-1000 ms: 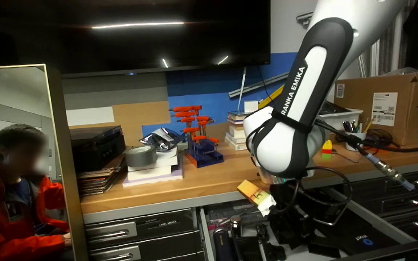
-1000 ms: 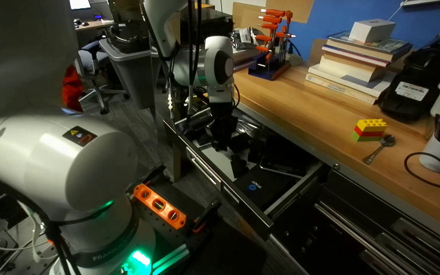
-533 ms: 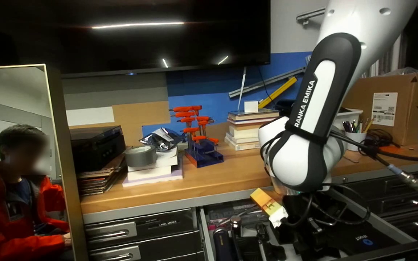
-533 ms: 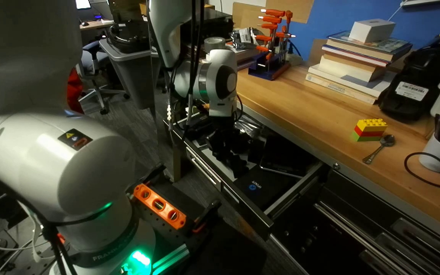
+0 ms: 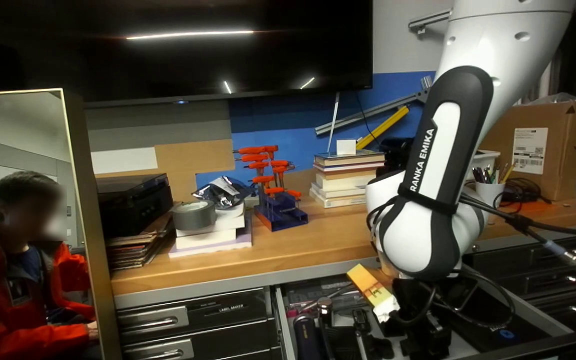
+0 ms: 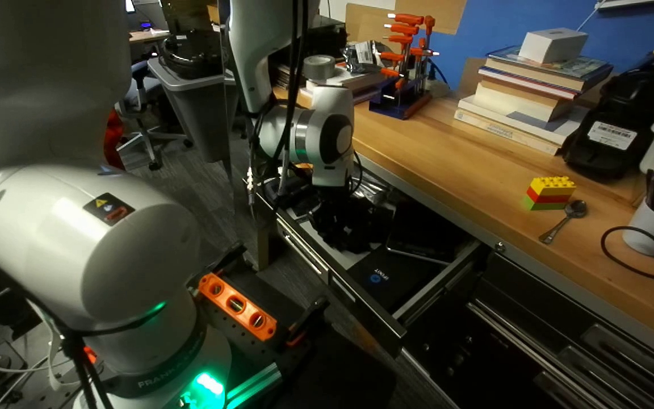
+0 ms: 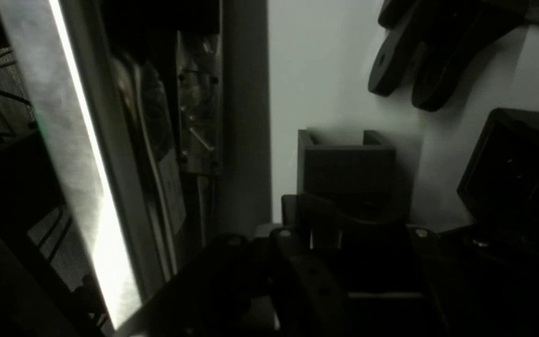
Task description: Pick up the black objects from the countertop, put them in the drawer and close the drawer.
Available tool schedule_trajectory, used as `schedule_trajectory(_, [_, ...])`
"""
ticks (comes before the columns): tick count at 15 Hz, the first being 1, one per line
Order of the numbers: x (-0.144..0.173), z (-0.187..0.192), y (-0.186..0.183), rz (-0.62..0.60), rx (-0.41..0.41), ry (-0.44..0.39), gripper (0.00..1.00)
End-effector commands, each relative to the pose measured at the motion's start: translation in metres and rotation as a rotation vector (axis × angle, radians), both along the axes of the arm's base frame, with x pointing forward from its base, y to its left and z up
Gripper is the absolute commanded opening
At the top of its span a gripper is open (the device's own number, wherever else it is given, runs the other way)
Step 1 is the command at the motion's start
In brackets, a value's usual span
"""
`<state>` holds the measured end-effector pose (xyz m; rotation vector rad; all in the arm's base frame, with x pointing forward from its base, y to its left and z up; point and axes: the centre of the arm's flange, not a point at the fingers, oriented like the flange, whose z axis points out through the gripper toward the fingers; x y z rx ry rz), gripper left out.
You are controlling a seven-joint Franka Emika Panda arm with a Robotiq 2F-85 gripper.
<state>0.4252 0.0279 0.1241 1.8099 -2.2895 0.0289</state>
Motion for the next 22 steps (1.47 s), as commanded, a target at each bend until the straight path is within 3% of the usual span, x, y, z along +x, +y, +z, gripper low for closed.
schedule_trajectory(1, [0.003,-0.002,0.004,0.028,0.049,-0.019,0.23])
schedule_trajectory(2, [0.005,0.000,0.006,0.028,0.060,-0.018,0.36])
schedule_trajectory(3, [0.006,0.000,0.008,0.037,0.066,-0.016,0.64])
schedule_trajectory(4, [0.007,0.003,0.010,0.044,0.070,-0.015,0.65])
schedule_trajectory(9, [0.034,0.033,0.019,0.108,0.041,0.007,0.99])
schedule_trajectory(16, [0.058,0.081,0.031,0.106,-0.011,0.118,1.00])
schedule_trajectory(22, [0.023,0.084,0.032,-0.007,-0.015,0.266,1.00])
